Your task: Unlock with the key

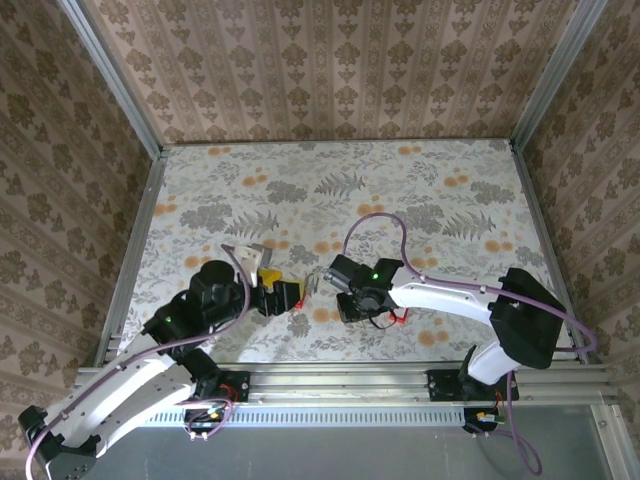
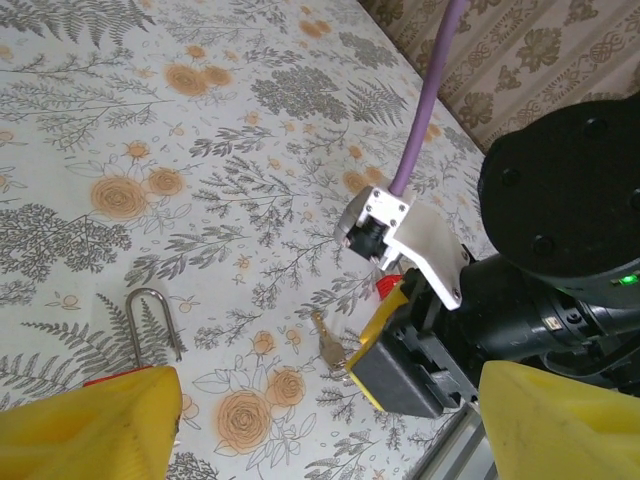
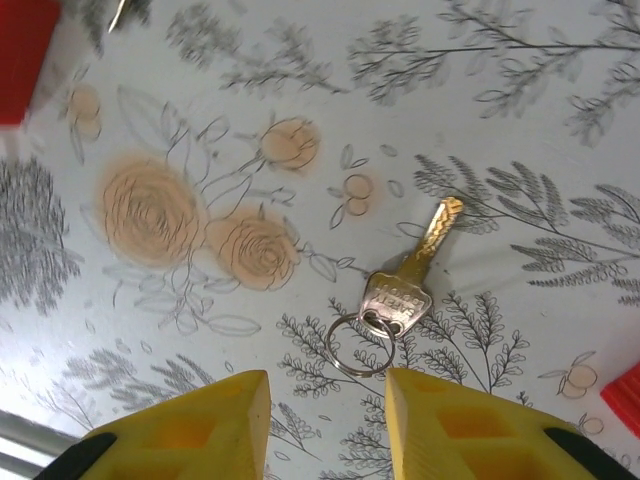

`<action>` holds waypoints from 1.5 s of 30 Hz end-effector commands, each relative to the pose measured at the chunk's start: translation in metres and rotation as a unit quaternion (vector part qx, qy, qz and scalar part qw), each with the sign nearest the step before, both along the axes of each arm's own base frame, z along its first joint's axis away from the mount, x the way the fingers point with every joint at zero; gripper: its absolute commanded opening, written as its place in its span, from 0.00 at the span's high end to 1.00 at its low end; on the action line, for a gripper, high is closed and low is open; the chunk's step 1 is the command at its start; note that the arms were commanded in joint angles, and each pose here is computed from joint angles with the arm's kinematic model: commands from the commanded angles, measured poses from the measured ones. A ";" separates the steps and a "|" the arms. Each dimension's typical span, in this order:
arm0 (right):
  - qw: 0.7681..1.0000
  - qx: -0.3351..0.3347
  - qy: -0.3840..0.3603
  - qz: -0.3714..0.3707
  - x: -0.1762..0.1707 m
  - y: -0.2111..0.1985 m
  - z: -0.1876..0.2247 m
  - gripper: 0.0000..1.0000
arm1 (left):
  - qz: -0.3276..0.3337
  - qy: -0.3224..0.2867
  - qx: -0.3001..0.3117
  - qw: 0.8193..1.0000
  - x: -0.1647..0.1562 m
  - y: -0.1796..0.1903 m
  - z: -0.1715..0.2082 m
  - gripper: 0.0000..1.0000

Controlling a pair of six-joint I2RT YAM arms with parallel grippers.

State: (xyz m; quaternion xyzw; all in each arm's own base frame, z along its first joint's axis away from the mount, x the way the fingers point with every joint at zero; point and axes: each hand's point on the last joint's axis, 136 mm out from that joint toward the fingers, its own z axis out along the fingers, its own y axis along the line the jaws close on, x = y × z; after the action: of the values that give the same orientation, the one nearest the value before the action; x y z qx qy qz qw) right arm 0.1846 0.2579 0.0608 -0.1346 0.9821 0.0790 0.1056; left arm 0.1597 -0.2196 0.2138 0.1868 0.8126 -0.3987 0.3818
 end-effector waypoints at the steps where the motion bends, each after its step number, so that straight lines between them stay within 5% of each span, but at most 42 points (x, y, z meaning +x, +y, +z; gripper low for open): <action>1: 0.997 -0.029 -0.002 0.078 -0.003 -0.003 -0.011 0.64 | 0.010 -0.004 0.012 1.000 0.002 0.006 -0.006 0.22; 9: 0.989 -0.048 0.014 0.137 -0.008 0.008 -0.028 0.63 | 0.018 0.003 0.013 1.000 0.003 0.008 -0.013 0.22; 21: 0.989 -0.088 0.026 0.118 -0.004 0.001 -0.041 0.72 | 0.024 0.011 0.015 1.000 0.005 0.010 -0.020 0.22; 27: 0.993 -0.091 0.020 0.075 0.002 0.001 -0.041 0.84 | 0.026 0.012 0.015 0.999 0.006 0.011 -0.022 0.22; 37: 0.990 0.051 0.070 -0.113 0.025 0.034 -0.032 0.89 | 0.026 0.018 0.014 0.999 0.006 0.011 -0.025 0.22; 42: 0.981 0.110 0.058 -0.150 0.040 0.043 -0.006 0.82 | 0.022 0.016 0.011 1.000 0.006 0.010 -0.024 0.22; 45: 0.984 0.079 0.041 -0.154 0.041 0.023 0.007 0.74 | 0.019 0.019 0.007 1.000 0.005 0.009 -0.026 0.22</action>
State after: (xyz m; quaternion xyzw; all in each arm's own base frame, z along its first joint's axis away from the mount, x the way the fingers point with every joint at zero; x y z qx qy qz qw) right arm 0.2229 0.2880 0.0429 0.0065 0.9871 0.1423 0.0725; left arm 0.1654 -0.2102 0.1873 0.1700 0.8315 -0.3763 0.3716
